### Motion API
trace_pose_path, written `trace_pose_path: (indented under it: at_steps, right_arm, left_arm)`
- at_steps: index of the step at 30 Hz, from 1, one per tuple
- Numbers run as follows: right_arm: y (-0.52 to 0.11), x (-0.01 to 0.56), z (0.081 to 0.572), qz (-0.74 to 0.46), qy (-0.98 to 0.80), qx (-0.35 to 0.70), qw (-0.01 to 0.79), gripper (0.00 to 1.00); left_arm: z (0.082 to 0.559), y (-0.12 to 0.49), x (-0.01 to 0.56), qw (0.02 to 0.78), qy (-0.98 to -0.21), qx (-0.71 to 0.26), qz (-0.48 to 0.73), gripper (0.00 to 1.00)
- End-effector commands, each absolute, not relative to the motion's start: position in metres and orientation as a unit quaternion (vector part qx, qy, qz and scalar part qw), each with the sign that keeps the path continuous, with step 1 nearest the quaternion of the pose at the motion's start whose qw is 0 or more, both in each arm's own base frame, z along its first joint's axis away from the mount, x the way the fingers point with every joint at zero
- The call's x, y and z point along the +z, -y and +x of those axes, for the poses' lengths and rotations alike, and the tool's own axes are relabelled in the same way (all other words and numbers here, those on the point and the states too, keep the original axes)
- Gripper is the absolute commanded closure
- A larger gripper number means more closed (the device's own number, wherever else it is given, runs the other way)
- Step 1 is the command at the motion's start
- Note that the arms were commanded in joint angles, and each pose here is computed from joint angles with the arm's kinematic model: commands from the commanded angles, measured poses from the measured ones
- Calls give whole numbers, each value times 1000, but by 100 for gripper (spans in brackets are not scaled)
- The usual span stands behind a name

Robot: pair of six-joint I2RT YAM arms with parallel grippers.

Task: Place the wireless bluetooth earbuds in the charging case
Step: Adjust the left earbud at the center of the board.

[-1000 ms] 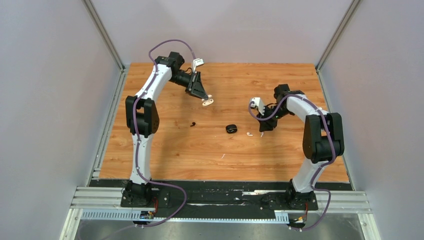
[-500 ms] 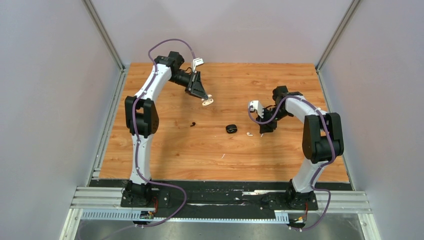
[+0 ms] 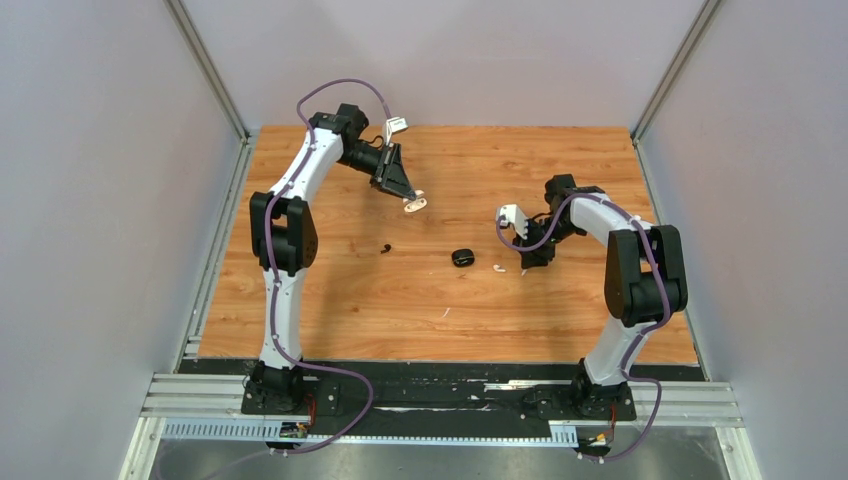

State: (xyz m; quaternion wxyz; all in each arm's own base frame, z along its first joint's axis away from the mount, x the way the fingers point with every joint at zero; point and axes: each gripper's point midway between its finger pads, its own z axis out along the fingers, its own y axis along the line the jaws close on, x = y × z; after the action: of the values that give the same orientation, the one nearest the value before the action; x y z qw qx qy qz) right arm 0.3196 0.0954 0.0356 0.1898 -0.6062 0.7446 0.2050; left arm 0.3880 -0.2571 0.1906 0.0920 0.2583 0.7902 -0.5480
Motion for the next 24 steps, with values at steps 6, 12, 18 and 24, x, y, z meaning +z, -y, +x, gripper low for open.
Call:
trace_pose_path:
  at_steps: [6, 12, 18, 24]
  right_arm:
    - [-96, 27, 329, -617, -739, 190, 195, 75]
    - [-98, 27, 328, -612, -742, 192, 193, 83]
    - [-99, 28, 327, -599, -752, 201, 188, 93]
    - [-111, 38, 319, -521, -799, 262, 146, 99]
  left_arm:
    - [379, 257, 225, 127, -773, -551, 288, 100]
    - [378, 258, 224, 126, -773, -551, 288, 100]
    - [379, 258, 223, 123, -773, -553, 286, 100]
    - [379, 259, 222, 123, -773, -553, 286, 100]
